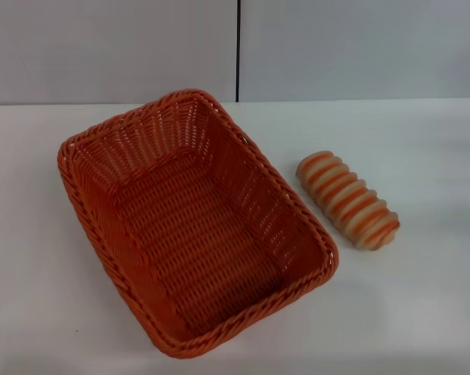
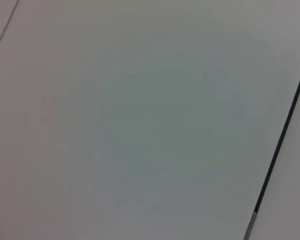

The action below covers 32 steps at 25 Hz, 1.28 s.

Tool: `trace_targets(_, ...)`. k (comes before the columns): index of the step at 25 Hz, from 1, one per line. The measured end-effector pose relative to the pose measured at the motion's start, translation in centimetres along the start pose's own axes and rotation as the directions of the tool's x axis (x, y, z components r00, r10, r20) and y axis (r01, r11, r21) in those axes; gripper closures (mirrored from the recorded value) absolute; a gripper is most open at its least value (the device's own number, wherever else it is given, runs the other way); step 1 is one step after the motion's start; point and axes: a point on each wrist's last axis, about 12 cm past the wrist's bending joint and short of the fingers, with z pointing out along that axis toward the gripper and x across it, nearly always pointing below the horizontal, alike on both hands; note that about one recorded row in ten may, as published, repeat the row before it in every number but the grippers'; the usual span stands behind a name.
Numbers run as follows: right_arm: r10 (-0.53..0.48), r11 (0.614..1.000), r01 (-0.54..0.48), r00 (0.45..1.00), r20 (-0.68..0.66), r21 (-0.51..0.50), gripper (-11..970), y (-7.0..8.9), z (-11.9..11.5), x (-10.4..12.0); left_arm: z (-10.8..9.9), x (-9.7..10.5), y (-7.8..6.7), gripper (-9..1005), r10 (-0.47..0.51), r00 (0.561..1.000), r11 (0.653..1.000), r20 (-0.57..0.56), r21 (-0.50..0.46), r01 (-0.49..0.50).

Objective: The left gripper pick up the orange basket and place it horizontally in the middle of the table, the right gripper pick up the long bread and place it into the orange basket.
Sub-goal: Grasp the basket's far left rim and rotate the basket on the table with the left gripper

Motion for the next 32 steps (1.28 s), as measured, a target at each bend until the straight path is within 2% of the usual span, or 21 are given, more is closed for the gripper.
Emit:
trace_targets(12,0.005,1.0,-0.005,1.0,-0.015,0.009,448,-0.2,-0.6,0.4,-0.1,-0.3,0.1,134,0.004,1.0,1.0,0.019,0.011,-0.004)
trace_targets(15,0.005,1.0,-0.005,1.0,-0.018,0.012,446,-0.3,-0.8,0.5,0.3,-0.6,0.0,135,-0.014,1.0,0.999,0.019,0.05,0.013)
trace_targets(18,0.008,1.0,-0.008,1.0,-0.021,0.012,445,-0.2,-0.9,0.6,2.3,-2.0,0.1,135,-0.07,0.997,0.974,-0.028,0.216,0.075)
trace_targets(20,0.012,1.0,-0.012,1.0,-0.026,0.012,444,-0.2,-1.0,0.7,2.3,-2.0,0.1,135,-0.07,0.997,0.974,-0.028,0.216,0.075)
trace_targets(21,0.014,1.0,-0.013,1.0,-0.028,0.013,443,-0.2,-1.1,0.8,2.8,-2.5,0.2,134,-0.072,0.996,0.965,-0.042,0.25,0.081)
trace_targets(22,0.014,1.0,-0.013,0.999,-0.029,0.014,443,-0.2,-1.1,0.8,4.6,-4.3,0.1,134,-0.068,0.991,0.916,-0.119,0.387,0.109)
trace_targets(23,0.014,1.0,-0.013,0.999,-0.03,0.015,442,-0.2,-1.1,0.8,4.6,-4.3,0.1,134,-0.068,0.991,0.916,-0.119,0.387,0.109)
trace_targets(24,0.014,1.0,-0.013,0.999,-0.031,0.015,442,-0.3,-1.2,0.8,5.3,-5.2,0.0,134,-0.05,0.987,0.891,-0.152,0.439,0.113)
trace_targets(25,0.014,1.0,-0.013,0.999,-0.032,0.016,441,-0.3,-1.2,0.9,5.3,-5.2,0.0,134,-0.05,0.987,0.891,-0.152,0.439,0.113)
trace_targets(26,0.014,1.0,-0.013,0.999,-0.032,0.017,441,-0.3,-1.3,0.9,6.1,-6.2,-0.2,134,-0.028,0.982,0.863,-0.188,0.491,0.119)
trace_targets(27,0.014,1.0,-0.013,0.999,-0.033,0.017,440,-0.3,-1.3,0.9,6.1,-6.2,-0.2,134,-0.028,0.982,0.863,-0.188,0.491,0.119)
trace_targets(28,0.014,1.0,-0.013,0.999,-0.033,0.018,439,-0.3,-1.3,0.9,7.5,-8.3,-1.0,134,0.044,0.964,0.798,-0.261,0.589,0.123)
trace_targets(29,0.014,1.0,-0.013,0.999,-0.033,0.018,439,-0.4,-1.3,0.9,7.9,-9.2,-1.4,135,0.083,0.956,0.771,-0.283,0.625,0.119)
trace_targets(31,0.013,1.0,-0.013,0.999,-0.034,0.019,438,-0.4,-1.3,0.9,7.9,-9.2,-1.4,135,0.083,0.956,0.771,-0.283,0.625,0.119)
trace_targets(32,0.013,1.0,-0.012,0.999,-0.034,0.019,437,-0.4,-1.3,0.9,8.7,-10.7,-2.1,135,0.135,0.935,0.728,-0.328,0.673,0.131)
